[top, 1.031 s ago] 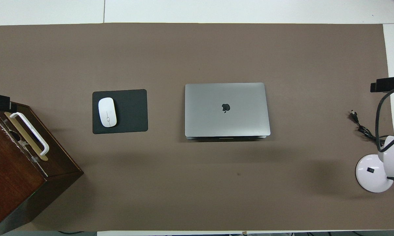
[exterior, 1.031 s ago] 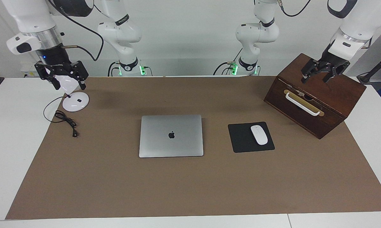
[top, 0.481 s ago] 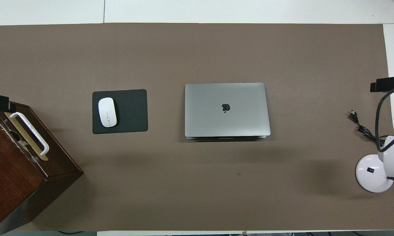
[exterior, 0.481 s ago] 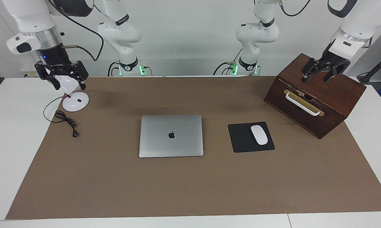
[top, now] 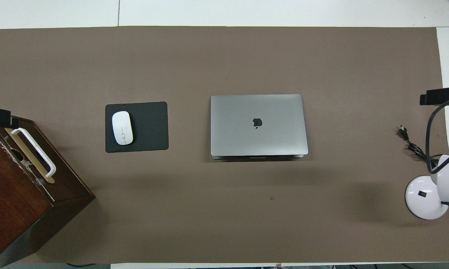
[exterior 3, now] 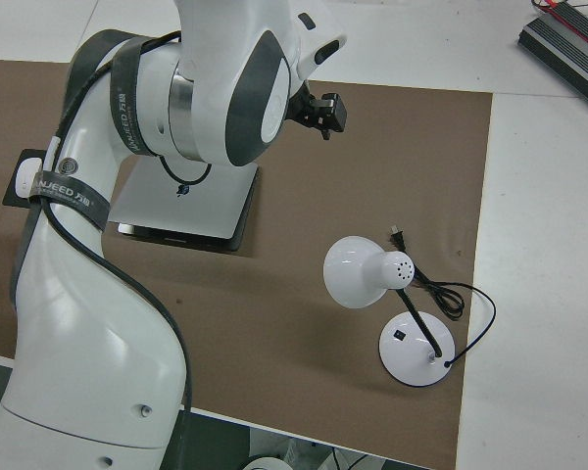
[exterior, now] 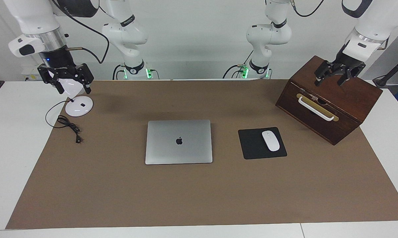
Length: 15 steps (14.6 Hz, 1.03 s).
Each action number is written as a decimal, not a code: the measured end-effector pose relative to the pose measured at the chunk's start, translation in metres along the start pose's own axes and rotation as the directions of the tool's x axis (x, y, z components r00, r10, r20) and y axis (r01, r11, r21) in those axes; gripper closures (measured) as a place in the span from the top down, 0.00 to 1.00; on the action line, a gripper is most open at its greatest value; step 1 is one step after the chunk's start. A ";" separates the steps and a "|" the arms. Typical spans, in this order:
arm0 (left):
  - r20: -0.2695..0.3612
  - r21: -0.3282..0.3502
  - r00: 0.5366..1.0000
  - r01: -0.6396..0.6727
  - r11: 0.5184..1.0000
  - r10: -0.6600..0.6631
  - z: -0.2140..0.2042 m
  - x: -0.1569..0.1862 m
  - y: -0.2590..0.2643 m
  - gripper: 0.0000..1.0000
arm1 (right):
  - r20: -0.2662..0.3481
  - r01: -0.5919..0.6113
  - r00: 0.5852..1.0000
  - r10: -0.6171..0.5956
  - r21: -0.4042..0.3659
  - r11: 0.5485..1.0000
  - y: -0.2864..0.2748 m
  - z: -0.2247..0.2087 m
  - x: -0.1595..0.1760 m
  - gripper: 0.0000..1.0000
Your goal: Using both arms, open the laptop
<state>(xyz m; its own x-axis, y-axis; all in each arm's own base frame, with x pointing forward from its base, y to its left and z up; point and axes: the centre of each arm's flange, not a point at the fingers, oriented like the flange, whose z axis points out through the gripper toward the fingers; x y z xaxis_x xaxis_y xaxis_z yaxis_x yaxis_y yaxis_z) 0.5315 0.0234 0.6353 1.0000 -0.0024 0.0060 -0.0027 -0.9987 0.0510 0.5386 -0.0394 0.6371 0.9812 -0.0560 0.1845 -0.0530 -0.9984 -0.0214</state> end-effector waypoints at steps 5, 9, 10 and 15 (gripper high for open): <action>-0.001 0.000 1.000 0.020 1.000 -0.020 0.000 0.000 -0.002 0.33 | 0.001 0.013 1.000 -0.013 0.001 1.000 -0.006 0.000 0.000 1.00; -0.056 0.001 0.998 0.022 1.000 -0.022 -0.005 0.006 -0.002 0.01 | 0.000 0.016 1.000 -0.016 0.001 1.000 -0.007 0.001 0.000 0.68; -0.077 0.002 0.997 0.020 1.000 -0.020 -0.007 0.008 -0.001 0.01 | -0.001 0.016 1.000 -0.016 0.001 1.000 -0.007 0.002 0.000 0.58; -0.165 0.000 0.986 0.012 1.000 -0.012 -0.007 0.019 0.004 0.01 | -0.003 0.016 1.000 -0.016 0.001 1.000 -0.007 0.003 0.001 0.04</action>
<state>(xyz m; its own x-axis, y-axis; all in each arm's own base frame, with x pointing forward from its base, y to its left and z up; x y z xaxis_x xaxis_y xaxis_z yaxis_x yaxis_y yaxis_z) 0.5502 0.0198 0.6430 0.9852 0.0178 0.1705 0.0093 -0.9987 0.0509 0.5401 -0.0321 0.6342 0.9814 -0.0403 0.1876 -0.0372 -0.9991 -0.0198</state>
